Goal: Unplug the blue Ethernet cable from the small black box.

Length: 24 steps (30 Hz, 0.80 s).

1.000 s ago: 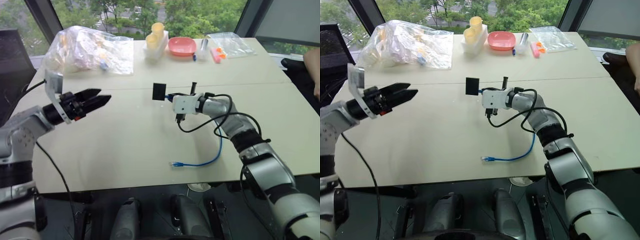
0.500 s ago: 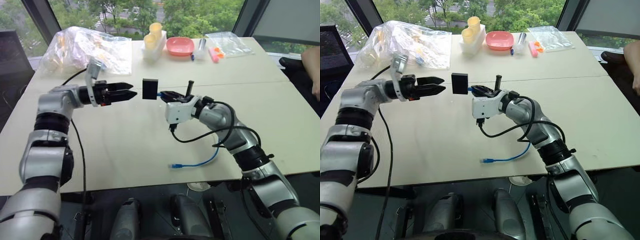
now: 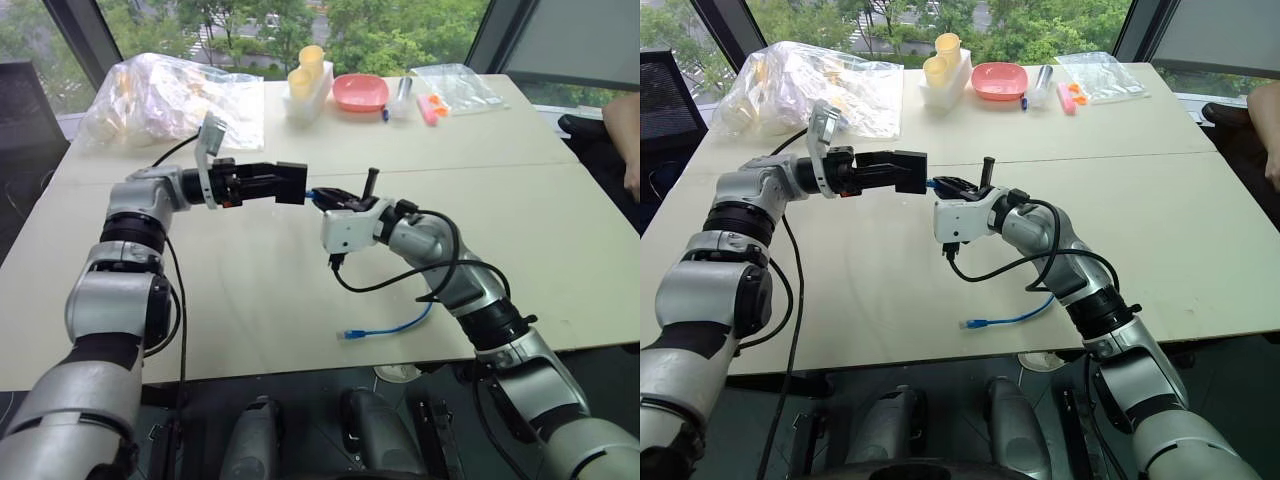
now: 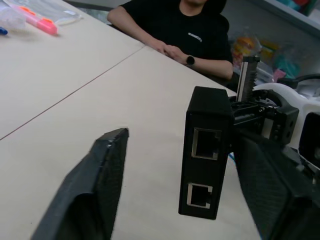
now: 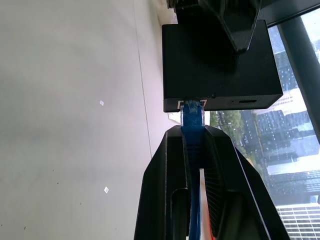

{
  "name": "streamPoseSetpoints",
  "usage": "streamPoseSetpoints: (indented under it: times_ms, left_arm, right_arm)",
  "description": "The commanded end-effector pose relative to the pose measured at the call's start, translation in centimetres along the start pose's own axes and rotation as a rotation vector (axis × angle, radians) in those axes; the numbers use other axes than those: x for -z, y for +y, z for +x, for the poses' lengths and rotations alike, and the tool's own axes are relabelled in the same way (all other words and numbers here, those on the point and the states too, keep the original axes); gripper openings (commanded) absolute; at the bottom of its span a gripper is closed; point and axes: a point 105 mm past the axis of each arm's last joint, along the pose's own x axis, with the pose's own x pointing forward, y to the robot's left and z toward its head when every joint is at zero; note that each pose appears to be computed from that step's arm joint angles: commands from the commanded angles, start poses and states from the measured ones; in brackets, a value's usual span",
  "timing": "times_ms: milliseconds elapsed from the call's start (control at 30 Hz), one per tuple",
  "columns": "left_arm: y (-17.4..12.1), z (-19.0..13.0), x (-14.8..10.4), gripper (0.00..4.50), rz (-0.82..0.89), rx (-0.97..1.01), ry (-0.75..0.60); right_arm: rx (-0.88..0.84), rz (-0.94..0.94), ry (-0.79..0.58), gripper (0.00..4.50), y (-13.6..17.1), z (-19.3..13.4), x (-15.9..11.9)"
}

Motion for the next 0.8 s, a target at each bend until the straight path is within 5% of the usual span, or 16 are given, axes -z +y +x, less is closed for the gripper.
streamPoseSetpoints:
  times_ms: [33, 133, 233, 467, 533, 700, 800]
  left_arm:
    - [-0.3, 0.2, -1.4, 1.67, 0.036, 0.019, -0.021]
    - [-0.5, 0.3, -1.3, 0.64, 0.029, 0.037, -0.015]
    - [-0.4, 0.2, -1.1, 0.49, 0.029, 0.029, -0.014]
    - [0.0, -1.1, -1.1, 0.49, 0.014, -0.010, -0.062]
    - [-0.1, -1.3, -1.0, 0.49, 0.008, -0.007, -0.076]
    - [-0.8, -1.4, -1.4, 0.49, -0.034, 0.043, -0.152]
    - [-1.8, -0.8, -1.9, 0.49, -0.052, 0.088, -0.209]
  right_arm:
    - [0.044, -0.035, -0.051, 0.00, -1.2, -0.1, -1.6]
    - [0.041, -0.042, -0.050, 0.00, -1.2, -0.1, -1.7]
    - [0.022, -0.026, -0.061, 0.00, -0.9, -0.2, -1.9]
    - [0.034, 0.119, 0.032, 3.32, -0.9, -2.4, 0.6]
    - [0.061, 0.320, 0.027, 4.44, -0.8, -3.3, 0.8]
    - [0.112, 1.257, -0.224, 4.44, -0.7, -4.8, -2.4]
    - [0.064, 1.616, -0.354, 4.44, -0.5, -5.0, -3.7]
